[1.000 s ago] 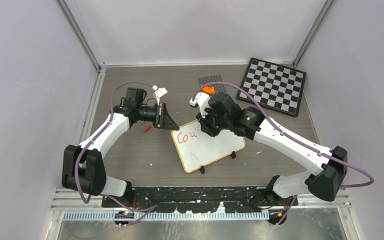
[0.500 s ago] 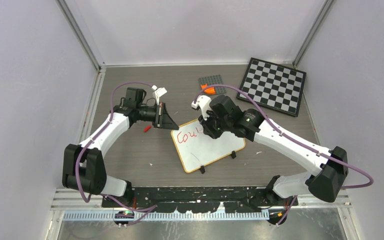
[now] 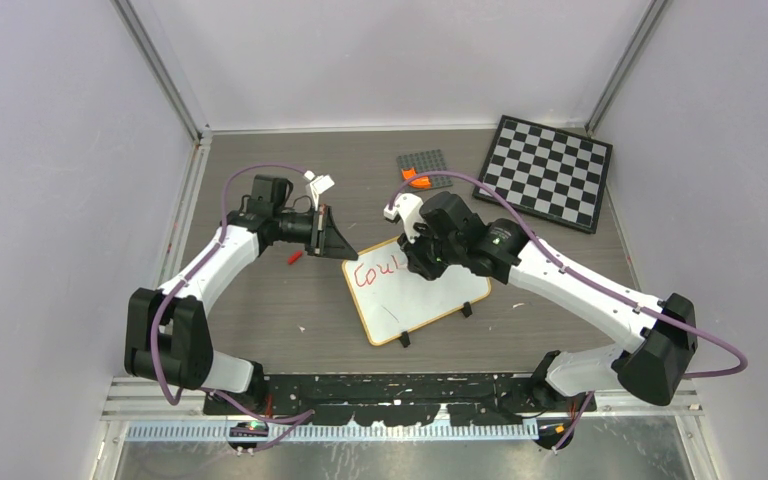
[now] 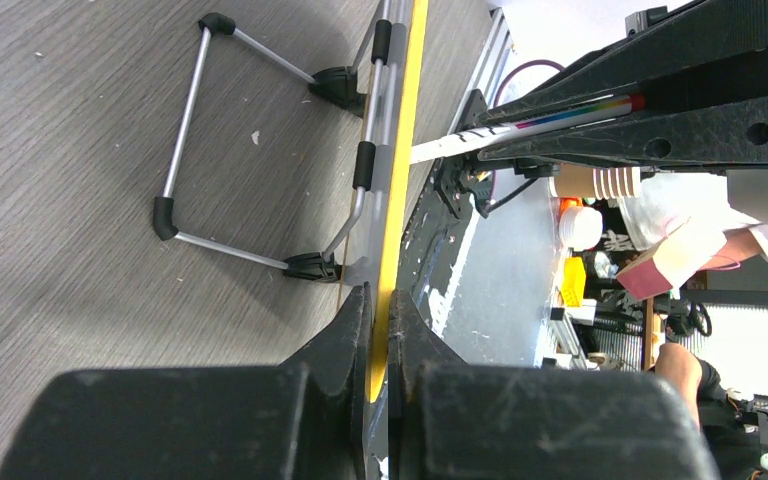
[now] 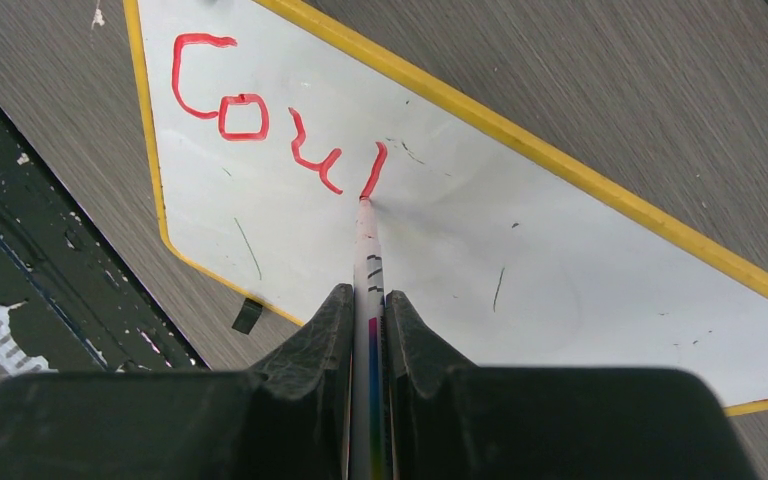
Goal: Write a sentence on the whiteboard
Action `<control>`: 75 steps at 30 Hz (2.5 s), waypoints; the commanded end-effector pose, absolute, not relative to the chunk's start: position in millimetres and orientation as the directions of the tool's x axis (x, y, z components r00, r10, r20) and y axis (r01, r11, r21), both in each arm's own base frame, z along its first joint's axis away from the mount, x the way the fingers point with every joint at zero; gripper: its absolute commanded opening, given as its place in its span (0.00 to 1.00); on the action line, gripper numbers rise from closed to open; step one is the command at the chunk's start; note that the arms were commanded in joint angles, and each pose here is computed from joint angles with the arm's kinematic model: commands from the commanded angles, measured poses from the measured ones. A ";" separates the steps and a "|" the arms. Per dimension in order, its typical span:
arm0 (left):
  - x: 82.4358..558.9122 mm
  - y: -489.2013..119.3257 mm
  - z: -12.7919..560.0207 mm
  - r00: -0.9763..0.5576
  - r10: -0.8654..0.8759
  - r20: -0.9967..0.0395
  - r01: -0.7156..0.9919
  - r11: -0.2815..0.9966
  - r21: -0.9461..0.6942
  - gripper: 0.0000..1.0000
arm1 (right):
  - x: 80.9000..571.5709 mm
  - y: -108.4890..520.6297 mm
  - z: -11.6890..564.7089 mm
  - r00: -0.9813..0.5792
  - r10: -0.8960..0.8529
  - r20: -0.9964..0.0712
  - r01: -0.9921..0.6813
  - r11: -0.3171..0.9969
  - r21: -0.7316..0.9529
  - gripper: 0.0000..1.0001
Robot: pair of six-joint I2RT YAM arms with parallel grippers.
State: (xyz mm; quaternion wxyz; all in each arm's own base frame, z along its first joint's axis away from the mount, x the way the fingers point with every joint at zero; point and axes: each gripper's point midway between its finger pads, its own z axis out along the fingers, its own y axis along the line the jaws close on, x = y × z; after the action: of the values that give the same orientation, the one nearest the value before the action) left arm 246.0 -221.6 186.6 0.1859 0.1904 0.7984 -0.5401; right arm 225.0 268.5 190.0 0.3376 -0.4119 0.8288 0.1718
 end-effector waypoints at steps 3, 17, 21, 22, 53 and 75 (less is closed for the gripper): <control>254.5 -219.0 178.4 -0.856 0.095 -0.509 0.502 0.392 -0.771 0.00 | 244.1 276.6 215.3 -0.404 -0.511 -0.759 -0.778 0.628 -0.009 0.00; 255.2 -218.8 176.8 -0.856 0.097 -0.508 0.501 0.395 -0.770 0.00 | 251.4 267.5 226.8 -0.420 -0.476 -0.772 -0.757 0.653 0.009 0.00; 255.5 -218.8 176.4 -0.856 0.099 -0.507 0.501 0.396 -0.769 0.00 | 240.9 269.1 231.5 -0.422 -0.474 -0.773 -0.780 0.624 0.043 0.00; 255.5 -218.8 176.6 -0.857 0.099 -0.506 0.501 0.396 -0.770 0.00 | 237.2 269.7 233.3 -0.422 -0.473 -0.773 -0.787 0.614 0.053 0.00; 255.0 -218.9 177.9 -0.855 0.102 -0.509 0.505 0.392 -0.769 0.00 | 251.4 257.4 227.3 -0.427 -0.466 -0.775 -0.736 0.677 -0.002 0.00; 254.3 -218.9 176.0 -0.856 0.106 -0.506 0.504 0.390 -0.771 0.00 | 246.4 259.7 199.0 -0.452 -0.510 -0.732 -0.758 0.652 0.014 0.00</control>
State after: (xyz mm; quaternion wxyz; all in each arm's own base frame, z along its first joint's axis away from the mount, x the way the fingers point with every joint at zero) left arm 245.3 -221.7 185.2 0.1842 0.1966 0.7951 -0.5434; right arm 240.3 260.2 199.1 0.3450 -0.3794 0.8398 0.1782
